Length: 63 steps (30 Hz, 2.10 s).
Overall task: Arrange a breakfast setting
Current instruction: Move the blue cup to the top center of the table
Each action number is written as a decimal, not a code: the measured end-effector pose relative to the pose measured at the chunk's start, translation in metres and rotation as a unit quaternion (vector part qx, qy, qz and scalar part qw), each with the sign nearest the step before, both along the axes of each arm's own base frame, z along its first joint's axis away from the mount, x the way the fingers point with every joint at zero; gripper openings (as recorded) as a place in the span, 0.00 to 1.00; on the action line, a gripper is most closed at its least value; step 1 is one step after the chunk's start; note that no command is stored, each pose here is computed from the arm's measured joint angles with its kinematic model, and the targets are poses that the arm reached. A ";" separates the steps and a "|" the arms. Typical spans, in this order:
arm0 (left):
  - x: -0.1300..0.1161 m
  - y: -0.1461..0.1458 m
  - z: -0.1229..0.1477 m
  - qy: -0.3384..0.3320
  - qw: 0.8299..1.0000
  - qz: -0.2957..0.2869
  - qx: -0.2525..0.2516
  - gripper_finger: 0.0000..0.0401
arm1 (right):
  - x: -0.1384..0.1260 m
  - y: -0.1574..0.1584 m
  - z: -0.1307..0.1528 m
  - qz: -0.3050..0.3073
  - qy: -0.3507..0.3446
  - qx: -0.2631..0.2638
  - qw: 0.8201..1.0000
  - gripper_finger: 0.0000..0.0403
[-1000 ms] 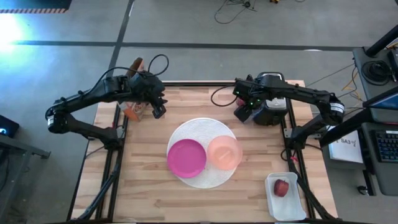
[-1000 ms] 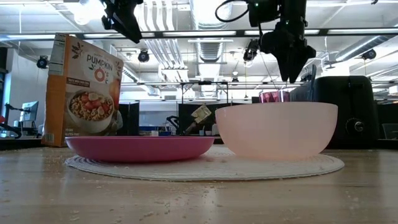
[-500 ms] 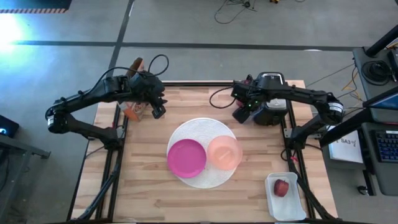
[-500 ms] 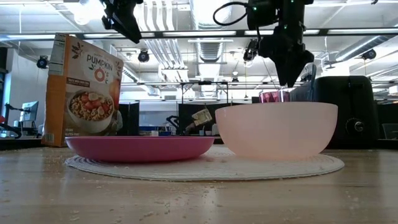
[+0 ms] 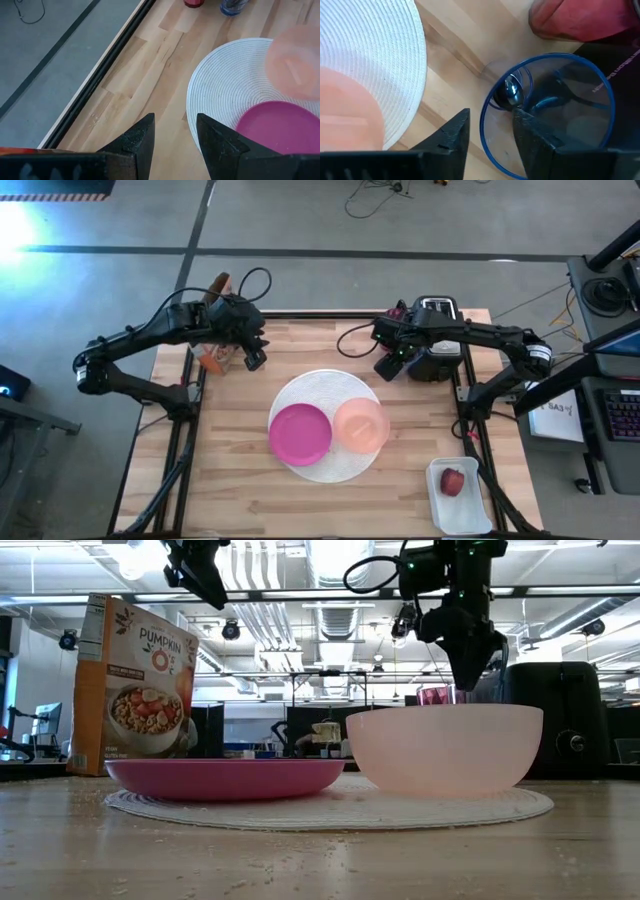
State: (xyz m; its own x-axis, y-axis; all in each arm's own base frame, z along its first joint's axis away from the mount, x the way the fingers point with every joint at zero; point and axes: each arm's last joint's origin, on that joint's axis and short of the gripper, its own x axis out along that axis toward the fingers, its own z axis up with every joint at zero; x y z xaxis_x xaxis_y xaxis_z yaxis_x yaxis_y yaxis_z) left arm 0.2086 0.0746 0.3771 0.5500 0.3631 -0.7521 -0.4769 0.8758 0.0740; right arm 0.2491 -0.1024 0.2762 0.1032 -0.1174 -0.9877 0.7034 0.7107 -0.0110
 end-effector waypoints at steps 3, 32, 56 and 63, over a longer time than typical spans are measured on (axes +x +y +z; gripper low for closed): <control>0.000 0.000 0.000 0.000 1.000 0.000 0.000 0.32 | 0.001 -0.001 -0.001 0.001 -0.005 -0.002 1.000 0.27; 0.000 0.000 0.000 -0.002 1.000 0.000 0.000 0.32 | 0.016 0.005 0.009 0.144 -0.070 -0.004 0.987 0.02; -0.001 0.000 0.001 -0.003 1.000 0.001 0.000 0.32 | 0.086 -0.008 0.004 0.405 -0.130 -0.142 0.894 0.02; -0.004 -0.001 0.003 -0.008 1.000 0.001 0.002 0.32 | 0.111 -0.023 0.004 0.444 -0.051 -0.165 0.879 0.02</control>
State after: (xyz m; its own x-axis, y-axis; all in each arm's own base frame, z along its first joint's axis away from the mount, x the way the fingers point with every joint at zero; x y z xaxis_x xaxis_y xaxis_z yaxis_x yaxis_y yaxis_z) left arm 0.2045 0.0733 0.3802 0.5609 0.3672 -0.7420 -0.4800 0.8745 0.0699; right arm 0.3605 -0.1253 0.2806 0.3848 -0.2246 -0.8953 -0.1185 0.9499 -0.2893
